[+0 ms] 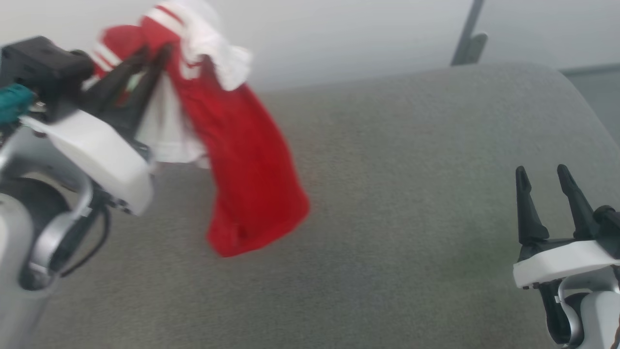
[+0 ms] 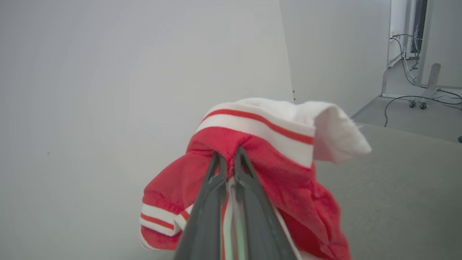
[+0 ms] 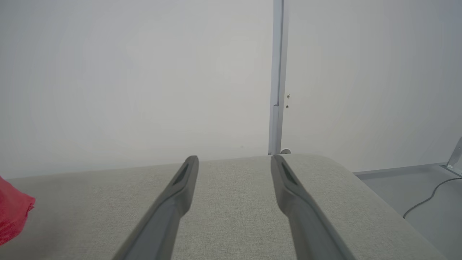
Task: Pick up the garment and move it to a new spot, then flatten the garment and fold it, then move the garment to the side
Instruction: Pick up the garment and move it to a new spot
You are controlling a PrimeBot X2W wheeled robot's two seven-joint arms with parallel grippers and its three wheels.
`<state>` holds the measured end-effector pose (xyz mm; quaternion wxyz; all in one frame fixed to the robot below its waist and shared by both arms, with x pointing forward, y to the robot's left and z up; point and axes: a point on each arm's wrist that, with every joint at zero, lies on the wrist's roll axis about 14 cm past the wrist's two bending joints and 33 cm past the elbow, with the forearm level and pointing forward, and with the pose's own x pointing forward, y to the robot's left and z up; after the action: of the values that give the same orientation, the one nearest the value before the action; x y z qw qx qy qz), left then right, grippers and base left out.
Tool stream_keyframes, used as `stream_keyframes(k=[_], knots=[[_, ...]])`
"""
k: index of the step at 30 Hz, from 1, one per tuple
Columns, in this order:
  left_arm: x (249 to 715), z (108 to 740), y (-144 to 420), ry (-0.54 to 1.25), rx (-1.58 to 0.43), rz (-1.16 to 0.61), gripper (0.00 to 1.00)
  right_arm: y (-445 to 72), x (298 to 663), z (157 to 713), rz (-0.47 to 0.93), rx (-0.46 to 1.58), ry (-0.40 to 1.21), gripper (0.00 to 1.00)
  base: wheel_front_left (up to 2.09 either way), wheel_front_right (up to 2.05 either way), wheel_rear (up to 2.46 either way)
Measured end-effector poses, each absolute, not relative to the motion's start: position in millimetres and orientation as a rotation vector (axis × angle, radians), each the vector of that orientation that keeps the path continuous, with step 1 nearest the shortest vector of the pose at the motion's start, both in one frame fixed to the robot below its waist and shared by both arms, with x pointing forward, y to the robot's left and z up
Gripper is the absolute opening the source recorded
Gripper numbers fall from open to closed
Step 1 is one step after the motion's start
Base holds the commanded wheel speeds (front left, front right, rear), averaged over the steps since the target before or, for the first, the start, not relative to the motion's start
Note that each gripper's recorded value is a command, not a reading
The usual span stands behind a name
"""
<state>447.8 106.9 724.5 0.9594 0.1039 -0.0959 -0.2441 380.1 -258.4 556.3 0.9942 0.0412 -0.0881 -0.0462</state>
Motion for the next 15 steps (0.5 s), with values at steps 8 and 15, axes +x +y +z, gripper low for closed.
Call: stream_keyframes(k=[8, 15], knots=[[459, 659, 52, -0.033, 0.18, -0.646, 0.0, -275, 373, 531, -0.171, 0.105, -0.129, 1.0, 0.0, 0.0, 0.0], [459, 554, 29, 0.239, 0.147, -0.708, 0.0, -275, 377, 510, -0.192, 0.127, -0.088, 1.0, 0.0, 0.0, 0.0]])
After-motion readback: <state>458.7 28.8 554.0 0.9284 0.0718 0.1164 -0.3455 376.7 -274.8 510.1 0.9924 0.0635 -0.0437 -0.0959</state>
